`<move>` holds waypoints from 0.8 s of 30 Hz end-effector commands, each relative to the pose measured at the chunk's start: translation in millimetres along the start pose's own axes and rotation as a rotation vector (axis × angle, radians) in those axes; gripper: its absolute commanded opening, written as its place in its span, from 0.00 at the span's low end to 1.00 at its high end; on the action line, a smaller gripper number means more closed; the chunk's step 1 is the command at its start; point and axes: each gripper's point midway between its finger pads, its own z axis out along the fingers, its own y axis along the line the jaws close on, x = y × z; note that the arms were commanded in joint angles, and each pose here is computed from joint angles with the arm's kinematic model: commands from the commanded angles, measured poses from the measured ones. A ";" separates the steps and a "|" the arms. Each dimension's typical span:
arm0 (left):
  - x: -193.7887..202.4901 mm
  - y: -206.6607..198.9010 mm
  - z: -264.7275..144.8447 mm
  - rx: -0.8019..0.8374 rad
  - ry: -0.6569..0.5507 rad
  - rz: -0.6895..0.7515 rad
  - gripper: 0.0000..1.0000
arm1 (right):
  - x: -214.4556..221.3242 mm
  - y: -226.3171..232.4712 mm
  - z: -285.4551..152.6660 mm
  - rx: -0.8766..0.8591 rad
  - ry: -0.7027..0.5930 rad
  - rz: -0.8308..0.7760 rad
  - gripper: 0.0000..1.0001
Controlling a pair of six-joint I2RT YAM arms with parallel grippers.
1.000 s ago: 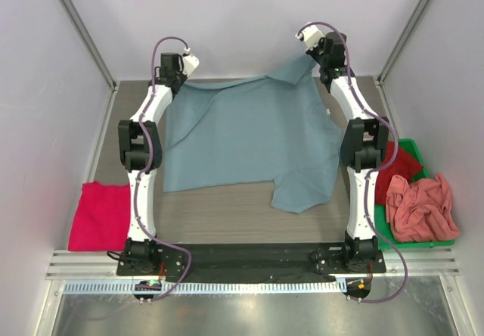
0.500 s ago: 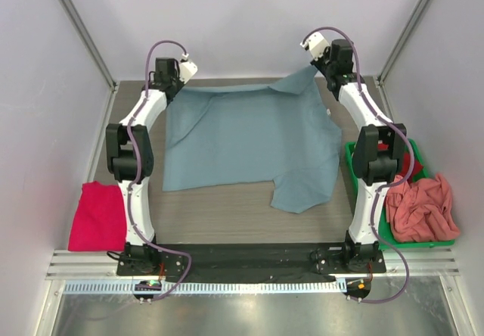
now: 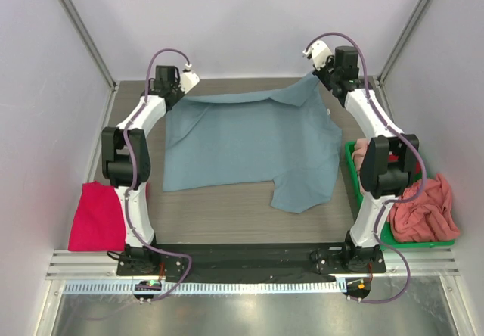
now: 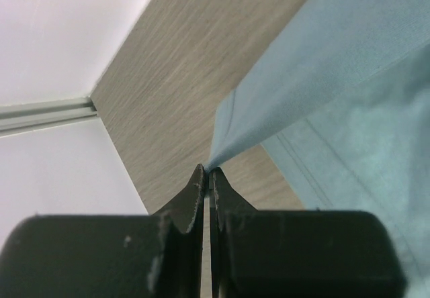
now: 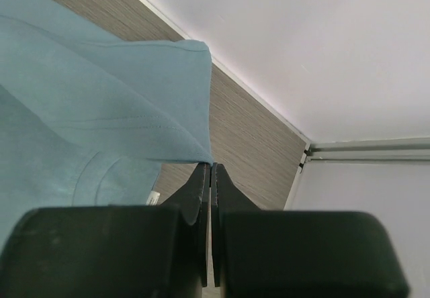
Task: Fold and stack the t-shirts
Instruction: Fold the tshirt
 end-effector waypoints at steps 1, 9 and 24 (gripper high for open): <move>-9.7 16.2 -30.7 -0.031 -0.046 0.042 0.00 | -32.6 -14.3 -40.5 0.019 -0.076 0.041 0.01; 18.5 -5.5 -34.0 0.011 0.016 0.113 0.00 | -30.3 20.1 -63.0 -0.107 -0.036 0.103 0.01; 48.3 -41.7 -22.5 0.120 0.097 0.104 0.00 | -4.9 51.9 -65.6 -0.172 0.027 0.094 0.01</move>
